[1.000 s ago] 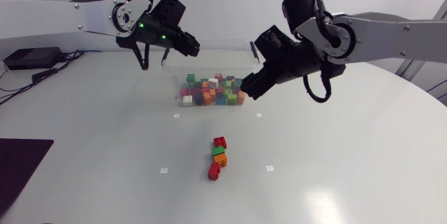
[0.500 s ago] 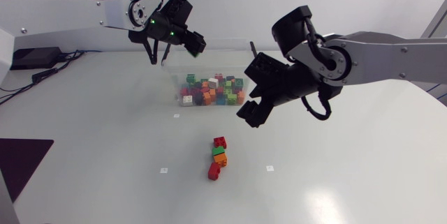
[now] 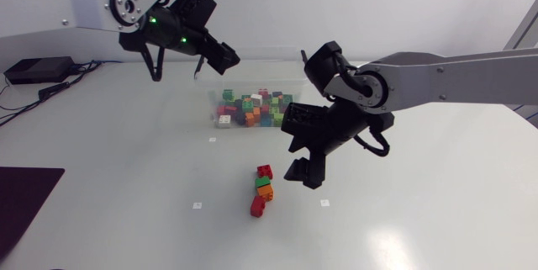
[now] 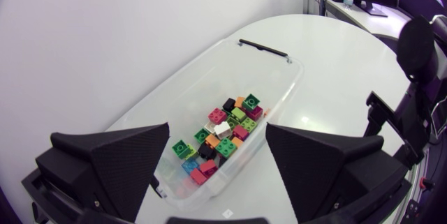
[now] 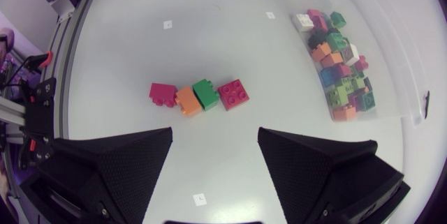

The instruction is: Place the duplo bricks in the container

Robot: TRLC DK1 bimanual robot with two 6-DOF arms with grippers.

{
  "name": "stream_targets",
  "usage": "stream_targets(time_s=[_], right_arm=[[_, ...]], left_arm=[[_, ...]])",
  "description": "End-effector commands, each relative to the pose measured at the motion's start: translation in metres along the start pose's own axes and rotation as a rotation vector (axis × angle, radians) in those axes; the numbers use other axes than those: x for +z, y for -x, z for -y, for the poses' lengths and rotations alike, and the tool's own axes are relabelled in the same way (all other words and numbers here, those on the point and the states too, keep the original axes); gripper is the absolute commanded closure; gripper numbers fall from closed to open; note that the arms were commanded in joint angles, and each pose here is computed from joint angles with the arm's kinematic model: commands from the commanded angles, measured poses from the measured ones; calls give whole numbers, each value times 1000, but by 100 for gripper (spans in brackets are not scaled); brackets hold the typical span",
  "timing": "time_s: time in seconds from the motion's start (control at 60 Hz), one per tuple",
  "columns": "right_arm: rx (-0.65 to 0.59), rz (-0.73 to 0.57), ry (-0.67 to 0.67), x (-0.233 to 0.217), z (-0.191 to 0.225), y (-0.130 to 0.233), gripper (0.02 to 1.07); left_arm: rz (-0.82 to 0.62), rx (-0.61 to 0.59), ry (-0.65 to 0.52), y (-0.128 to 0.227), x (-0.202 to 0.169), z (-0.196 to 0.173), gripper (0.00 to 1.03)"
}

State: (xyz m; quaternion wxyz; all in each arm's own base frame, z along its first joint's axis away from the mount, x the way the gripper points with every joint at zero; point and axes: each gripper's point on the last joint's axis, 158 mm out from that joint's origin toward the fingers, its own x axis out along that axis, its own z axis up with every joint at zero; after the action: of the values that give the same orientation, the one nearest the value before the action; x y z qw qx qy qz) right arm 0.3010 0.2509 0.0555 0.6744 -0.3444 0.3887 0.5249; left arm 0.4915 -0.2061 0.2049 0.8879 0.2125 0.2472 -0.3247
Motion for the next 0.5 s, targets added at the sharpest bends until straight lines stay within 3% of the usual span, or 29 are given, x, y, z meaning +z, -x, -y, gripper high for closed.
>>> stream_targets(time_s=[0.0, 0.3, 0.483], right_arm=[[16, 0, 95, 12, -2, -2, 18], [64, -64, 145, 14, -7, -25, 18], [114, -113, 205, 7, -21, -36, 18]], left_arm=[[-44, -22, -47, 16, -23, 12, 5], [-157, -99, -183, 43, -99, 56, 5], [-217, -146, -205, 45, -137, 76, 5]])
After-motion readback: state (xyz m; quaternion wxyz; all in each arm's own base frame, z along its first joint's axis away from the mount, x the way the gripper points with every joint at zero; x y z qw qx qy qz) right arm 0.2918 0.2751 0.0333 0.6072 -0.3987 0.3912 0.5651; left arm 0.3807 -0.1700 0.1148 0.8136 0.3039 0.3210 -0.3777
